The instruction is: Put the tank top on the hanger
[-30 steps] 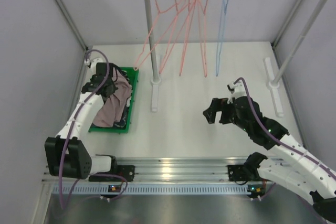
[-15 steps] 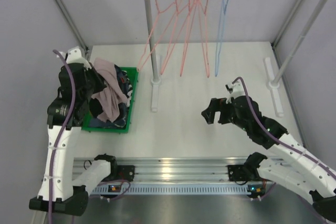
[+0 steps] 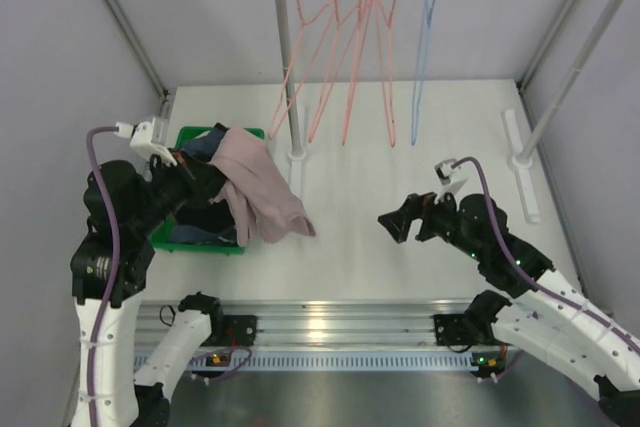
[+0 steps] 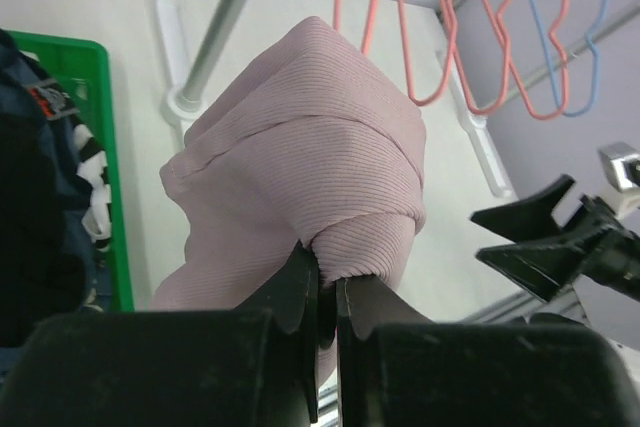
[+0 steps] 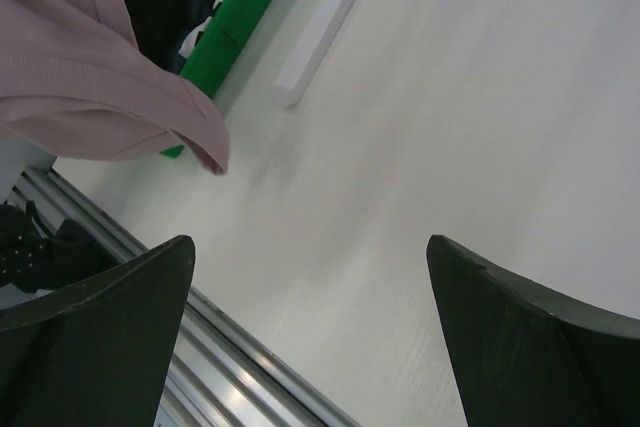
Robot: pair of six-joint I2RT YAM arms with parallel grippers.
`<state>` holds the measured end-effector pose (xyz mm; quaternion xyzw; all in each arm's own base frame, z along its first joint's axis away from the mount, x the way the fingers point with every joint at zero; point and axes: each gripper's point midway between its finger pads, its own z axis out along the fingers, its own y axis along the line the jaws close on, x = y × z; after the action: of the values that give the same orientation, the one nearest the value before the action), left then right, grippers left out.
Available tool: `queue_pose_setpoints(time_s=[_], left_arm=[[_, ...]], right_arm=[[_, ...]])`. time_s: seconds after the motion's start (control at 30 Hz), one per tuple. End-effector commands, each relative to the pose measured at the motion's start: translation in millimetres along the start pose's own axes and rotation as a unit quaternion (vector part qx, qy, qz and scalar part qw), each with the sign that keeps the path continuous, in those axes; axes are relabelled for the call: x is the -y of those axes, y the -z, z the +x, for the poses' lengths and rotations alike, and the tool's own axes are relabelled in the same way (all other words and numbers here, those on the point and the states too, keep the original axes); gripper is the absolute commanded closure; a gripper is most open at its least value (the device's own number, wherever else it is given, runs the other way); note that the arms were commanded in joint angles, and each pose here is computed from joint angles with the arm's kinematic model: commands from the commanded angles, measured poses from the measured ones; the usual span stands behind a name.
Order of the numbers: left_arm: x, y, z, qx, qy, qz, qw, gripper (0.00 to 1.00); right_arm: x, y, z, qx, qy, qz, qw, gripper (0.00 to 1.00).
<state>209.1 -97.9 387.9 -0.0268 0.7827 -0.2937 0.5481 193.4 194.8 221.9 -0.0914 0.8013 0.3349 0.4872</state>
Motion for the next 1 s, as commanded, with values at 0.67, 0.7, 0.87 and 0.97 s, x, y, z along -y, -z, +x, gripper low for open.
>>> queue_pose_setpoints(time_s=[0.67, 0.7, 0.87, 0.97], left_arm=[[-27, -37, 71, -0.024, 0.113, 0.024, 0.993, 1.00], [-29, -37, 73, -0.029, 0.113, 0.017, 0.993, 1.00], [-40, -42, 76, -0.034, 0.113, -0.009, 0.993, 1.00], [-45, -41, 76, -0.028, 0.112, -0.022, 0.993, 1.00]], right_arm=[[-32, -46, 80, -0.011, -0.045, -0.085, 0.995, 0.01], [-29, -54, 87, -0.016, -0.036, -0.068, 0.997, 0.01], [-61, -82, 94, -0.013, -0.029, -0.088, 0.996, 0.04], [-72, -110, 118, -0.043, -0.016, -0.077, 0.996, 0.07]])
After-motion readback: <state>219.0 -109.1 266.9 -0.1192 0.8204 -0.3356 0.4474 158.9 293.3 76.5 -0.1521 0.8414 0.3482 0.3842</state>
